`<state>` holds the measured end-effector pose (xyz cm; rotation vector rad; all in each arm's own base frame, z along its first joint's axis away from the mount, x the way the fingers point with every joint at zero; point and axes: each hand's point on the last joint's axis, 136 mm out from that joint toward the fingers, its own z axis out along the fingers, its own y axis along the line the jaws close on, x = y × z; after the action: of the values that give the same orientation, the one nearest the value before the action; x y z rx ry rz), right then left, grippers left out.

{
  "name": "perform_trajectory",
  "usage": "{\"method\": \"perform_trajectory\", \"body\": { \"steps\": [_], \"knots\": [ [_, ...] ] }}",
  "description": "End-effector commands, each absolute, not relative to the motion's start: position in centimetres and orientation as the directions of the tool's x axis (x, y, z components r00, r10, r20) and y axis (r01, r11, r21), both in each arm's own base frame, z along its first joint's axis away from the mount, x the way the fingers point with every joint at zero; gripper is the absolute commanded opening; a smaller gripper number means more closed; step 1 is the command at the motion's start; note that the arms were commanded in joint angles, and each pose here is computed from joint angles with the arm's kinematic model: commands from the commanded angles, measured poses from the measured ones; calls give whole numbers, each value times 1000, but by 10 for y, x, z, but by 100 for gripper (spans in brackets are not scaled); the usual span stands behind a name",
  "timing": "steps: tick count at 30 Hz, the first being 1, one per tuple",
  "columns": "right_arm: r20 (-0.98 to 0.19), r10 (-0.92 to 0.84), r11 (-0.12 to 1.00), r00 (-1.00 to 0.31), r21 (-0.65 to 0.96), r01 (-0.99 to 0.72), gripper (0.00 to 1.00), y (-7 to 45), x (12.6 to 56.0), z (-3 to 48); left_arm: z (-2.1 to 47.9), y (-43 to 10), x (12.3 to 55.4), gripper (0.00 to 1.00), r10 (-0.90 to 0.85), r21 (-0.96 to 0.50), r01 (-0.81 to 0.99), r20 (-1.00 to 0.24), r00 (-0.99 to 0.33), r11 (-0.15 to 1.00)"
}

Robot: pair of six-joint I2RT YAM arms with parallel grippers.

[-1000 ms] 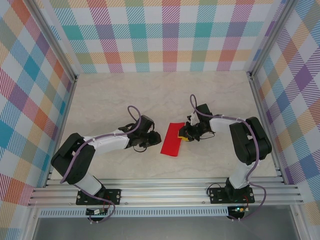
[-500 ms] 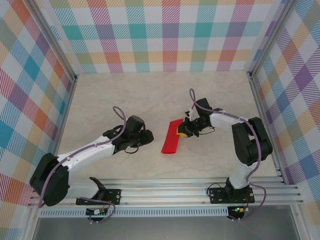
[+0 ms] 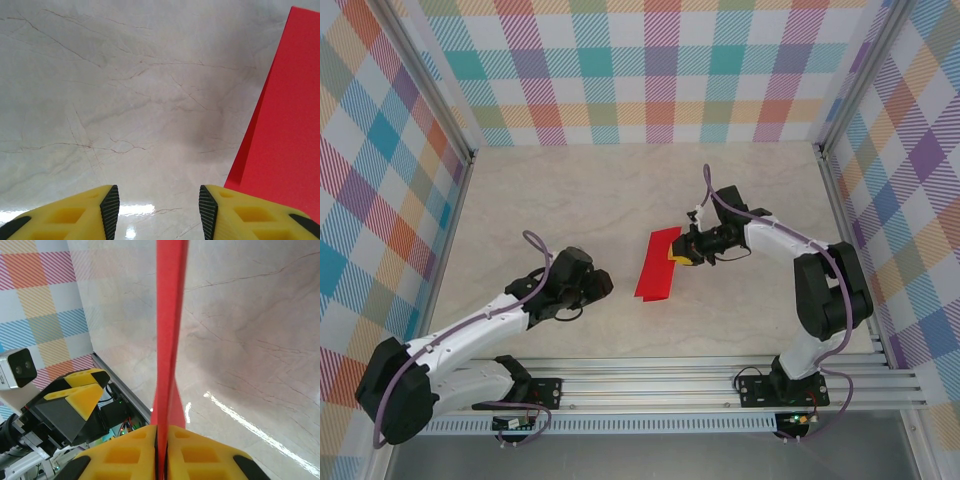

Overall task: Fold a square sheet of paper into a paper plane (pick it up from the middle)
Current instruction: Pick up the square sheet of paper from the center of the table, then place a square sheet of paper at the center of the table.

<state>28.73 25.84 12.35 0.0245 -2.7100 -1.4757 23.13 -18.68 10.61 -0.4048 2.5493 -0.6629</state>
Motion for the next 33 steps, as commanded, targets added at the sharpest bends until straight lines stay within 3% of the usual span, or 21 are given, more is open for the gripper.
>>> {"method": "perform_trajectory", "body": {
  "steps": [1,10,16,24,29,33],
  "knots": [
    [21,-99,512,-995,859,-33,13,264,283,116,103,-182,231,50,-415,-529,-179,-368,-832,829],
    [77,-127,591,-989,806,-13,17,258,285,62,94,-193,235,50,-388,-527,-166,-345,-855,833],
    [63,-85,782,-994,622,-27,38,226,289,41,90,-202,240,50,-374,-542,-146,-338,-864,827],
    [-146,-28,903,-989,421,-88,61,185,285,77,90,-200,248,51,-384,-539,-148,-357,-852,829],
    [-283,-181,910,-942,314,-269,73,209,251,98,84,-194,255,50,-409,-548,-172,-345,-845,818],
    [-317,-308,910,-897,176,-375,80,232,224,95,83,-190,259,50,-425,-555,-185,-339,-839,811]
  ]
}}
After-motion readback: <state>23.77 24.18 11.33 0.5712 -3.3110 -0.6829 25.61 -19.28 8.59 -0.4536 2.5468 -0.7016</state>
